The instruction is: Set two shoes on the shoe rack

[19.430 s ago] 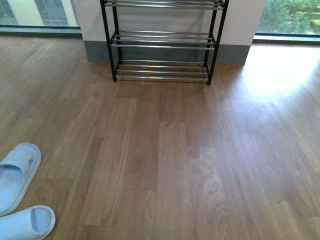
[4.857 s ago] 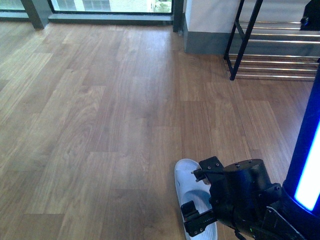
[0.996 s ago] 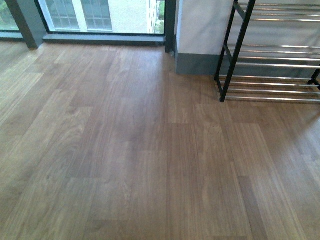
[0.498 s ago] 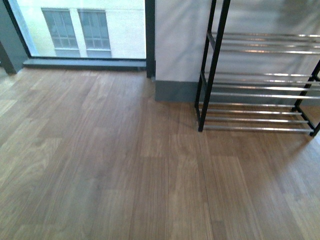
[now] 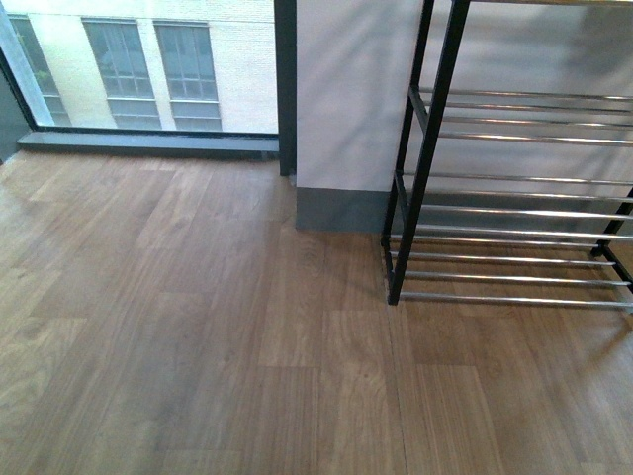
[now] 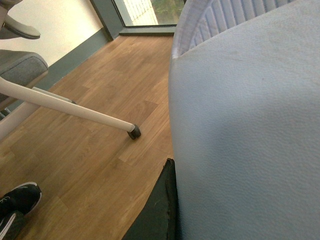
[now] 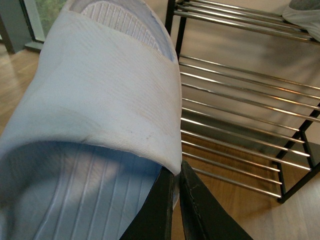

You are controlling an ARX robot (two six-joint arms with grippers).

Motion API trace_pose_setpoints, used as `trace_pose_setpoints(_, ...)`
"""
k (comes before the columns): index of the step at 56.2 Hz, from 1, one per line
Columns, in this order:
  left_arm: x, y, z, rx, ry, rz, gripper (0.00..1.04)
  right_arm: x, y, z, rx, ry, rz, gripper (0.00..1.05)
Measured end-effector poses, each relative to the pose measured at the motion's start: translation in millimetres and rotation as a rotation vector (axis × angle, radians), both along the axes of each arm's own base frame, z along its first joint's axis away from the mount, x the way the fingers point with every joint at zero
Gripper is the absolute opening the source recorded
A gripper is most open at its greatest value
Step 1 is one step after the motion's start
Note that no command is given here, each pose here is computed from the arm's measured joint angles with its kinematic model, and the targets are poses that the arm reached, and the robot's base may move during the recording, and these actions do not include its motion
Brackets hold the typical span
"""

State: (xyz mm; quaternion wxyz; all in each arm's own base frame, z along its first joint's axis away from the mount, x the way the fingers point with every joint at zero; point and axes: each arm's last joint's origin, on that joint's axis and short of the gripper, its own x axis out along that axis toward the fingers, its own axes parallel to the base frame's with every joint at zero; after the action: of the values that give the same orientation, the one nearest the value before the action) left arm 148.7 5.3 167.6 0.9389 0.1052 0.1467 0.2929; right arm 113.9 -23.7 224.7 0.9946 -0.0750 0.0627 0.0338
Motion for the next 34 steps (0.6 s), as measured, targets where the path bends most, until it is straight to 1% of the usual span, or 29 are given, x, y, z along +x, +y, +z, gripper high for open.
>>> trace_pose_setpoints(14, 0.1, -0.2, 0.0, -0.001, 0.000, -0.005, 0.02, 0.1, -0.4, -0.1, 0.001, 0.002, -0.012, 0.01)
trace_pose_setpoints(34, 0.0, 0.0, -0.1, 0.000, 0.001, 0.000, 0.02, -0.1, 0.2, -0.2, 0.004, 0.000, 0.004, 0.01)
